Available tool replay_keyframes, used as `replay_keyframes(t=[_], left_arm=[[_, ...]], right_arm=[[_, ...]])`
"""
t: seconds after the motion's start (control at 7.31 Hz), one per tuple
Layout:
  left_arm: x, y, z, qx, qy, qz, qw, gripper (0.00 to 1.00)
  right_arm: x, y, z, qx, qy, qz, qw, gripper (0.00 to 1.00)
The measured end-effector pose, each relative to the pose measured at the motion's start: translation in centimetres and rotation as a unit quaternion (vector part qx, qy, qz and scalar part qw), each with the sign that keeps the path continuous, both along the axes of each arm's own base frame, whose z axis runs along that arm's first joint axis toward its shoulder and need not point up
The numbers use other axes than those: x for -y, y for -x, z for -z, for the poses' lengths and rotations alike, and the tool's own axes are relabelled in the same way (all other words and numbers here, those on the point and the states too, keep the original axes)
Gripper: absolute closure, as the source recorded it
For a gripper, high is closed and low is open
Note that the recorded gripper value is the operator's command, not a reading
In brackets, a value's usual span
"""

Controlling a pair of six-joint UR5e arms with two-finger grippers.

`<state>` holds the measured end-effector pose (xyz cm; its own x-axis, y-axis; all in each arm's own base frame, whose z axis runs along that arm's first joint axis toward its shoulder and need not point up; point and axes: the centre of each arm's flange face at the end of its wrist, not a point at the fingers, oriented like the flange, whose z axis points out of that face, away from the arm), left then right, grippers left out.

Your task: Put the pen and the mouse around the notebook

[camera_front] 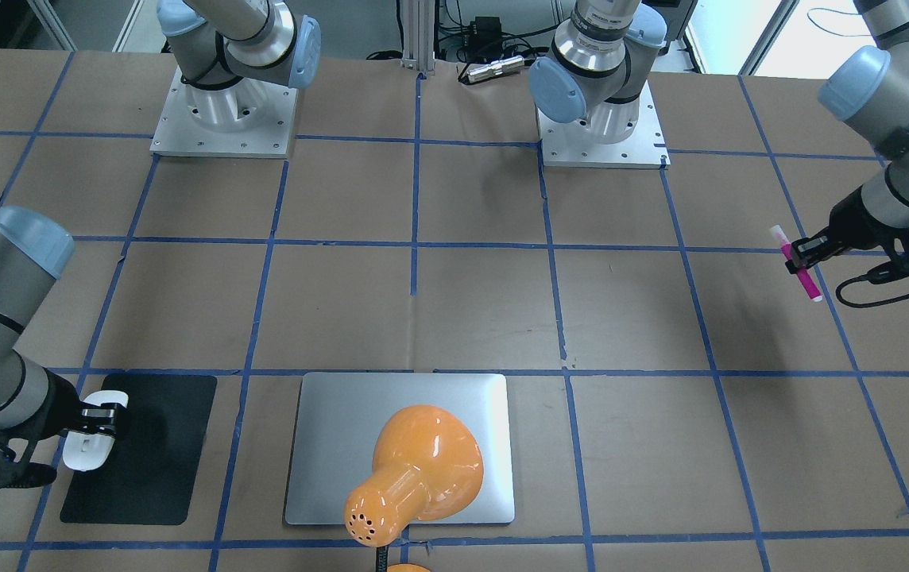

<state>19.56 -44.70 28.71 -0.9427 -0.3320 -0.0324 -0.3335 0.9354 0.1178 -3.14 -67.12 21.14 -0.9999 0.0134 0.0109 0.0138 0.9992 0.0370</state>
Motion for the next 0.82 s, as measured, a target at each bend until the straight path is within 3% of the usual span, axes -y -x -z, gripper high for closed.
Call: replay_keyframes(t=[0.41, 0.55, 0.82], left_arm=[[1.3, 11.2, -1.8, 0.012, -0.013, -0.104, 0.9944, 1.0], [1.8, 15.0, -1.6, 0.013, -0.018, -0.147, 0.9889, 1.0], [2.2, 24.3, -0.6, 0.033, -0.027, -0.242, 0.9692, 1.0]], right_arm=[[0.7, -2.7, 1.7, 0.014, -0.007, 0.026, 0.9995, 0.73], [0.7, -3.1, 1.9, 0.028, -0.006, 0.034, 0.999, 0.73], [0.8, -3.2, 2.0, 0.033, -0.006, 0.036, 0.9988, 0.73]])
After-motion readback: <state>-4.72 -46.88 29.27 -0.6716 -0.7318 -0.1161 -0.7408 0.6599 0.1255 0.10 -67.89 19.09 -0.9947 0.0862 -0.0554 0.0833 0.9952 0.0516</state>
